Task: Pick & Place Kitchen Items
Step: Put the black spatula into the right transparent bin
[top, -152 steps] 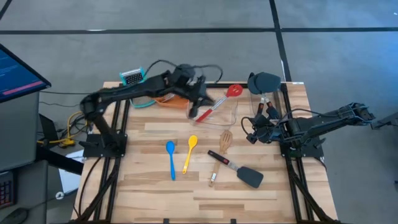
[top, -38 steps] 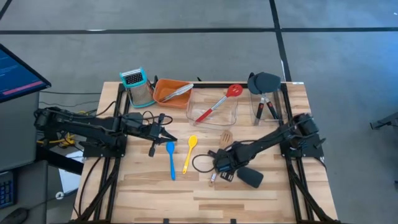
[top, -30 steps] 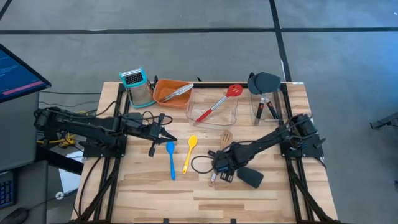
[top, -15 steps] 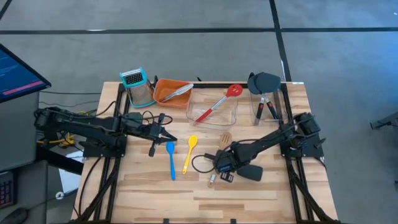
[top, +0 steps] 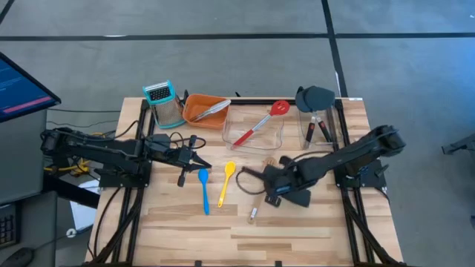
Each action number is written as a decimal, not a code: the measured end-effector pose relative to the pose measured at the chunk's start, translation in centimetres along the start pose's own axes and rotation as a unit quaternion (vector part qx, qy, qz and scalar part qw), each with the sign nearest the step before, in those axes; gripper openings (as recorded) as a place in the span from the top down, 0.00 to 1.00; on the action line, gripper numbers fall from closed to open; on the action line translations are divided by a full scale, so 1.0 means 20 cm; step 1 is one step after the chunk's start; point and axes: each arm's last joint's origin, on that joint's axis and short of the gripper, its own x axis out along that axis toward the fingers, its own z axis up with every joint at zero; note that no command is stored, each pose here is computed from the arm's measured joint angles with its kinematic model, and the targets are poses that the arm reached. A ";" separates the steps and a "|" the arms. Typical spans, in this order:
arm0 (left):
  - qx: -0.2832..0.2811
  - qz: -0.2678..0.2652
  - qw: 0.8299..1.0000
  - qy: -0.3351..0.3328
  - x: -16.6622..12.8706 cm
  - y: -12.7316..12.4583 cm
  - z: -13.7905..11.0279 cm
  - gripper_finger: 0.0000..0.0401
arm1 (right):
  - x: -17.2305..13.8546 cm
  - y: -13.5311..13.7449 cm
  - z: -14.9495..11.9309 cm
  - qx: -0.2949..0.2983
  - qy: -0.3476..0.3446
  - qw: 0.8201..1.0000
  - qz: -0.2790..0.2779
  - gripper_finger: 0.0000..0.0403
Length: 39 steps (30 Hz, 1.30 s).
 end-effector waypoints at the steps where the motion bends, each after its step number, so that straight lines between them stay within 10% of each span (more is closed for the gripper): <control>1: 0.000 0.000 1.000 0.000 0.00 0.00 0.00 0.99 | -0.05 -0.02 0.01 0.004 -0.025 1.000 -0.009 0.85; 7: 0.000 0.000 1.000 0.000 0.00 0.00 0.00 0.99 | -0.34 -0.17 0.04 0.044 -0.209 0.970 -0.114 0.85; 16: 0.000 0.000 1.000 0.000 0.00 0.00 0.00 0.99 | -0.57 -0.38 0.04 0.079 -0.367 0.865 -0.333 0.85; 23: 0.000 0.000 1.000 0.000 0.00 0.00 0.00 0.99 | -0.59 -0.58 0.09 0.125 -0.353 0.823 -0.428 0.85; 39: 0.000 0.000 1.000 -0.001 0.00 0.00 0.00 0.99 | -0.29 -1.00 -0.06 0.240 -0.207 0.786 -0.531 0.85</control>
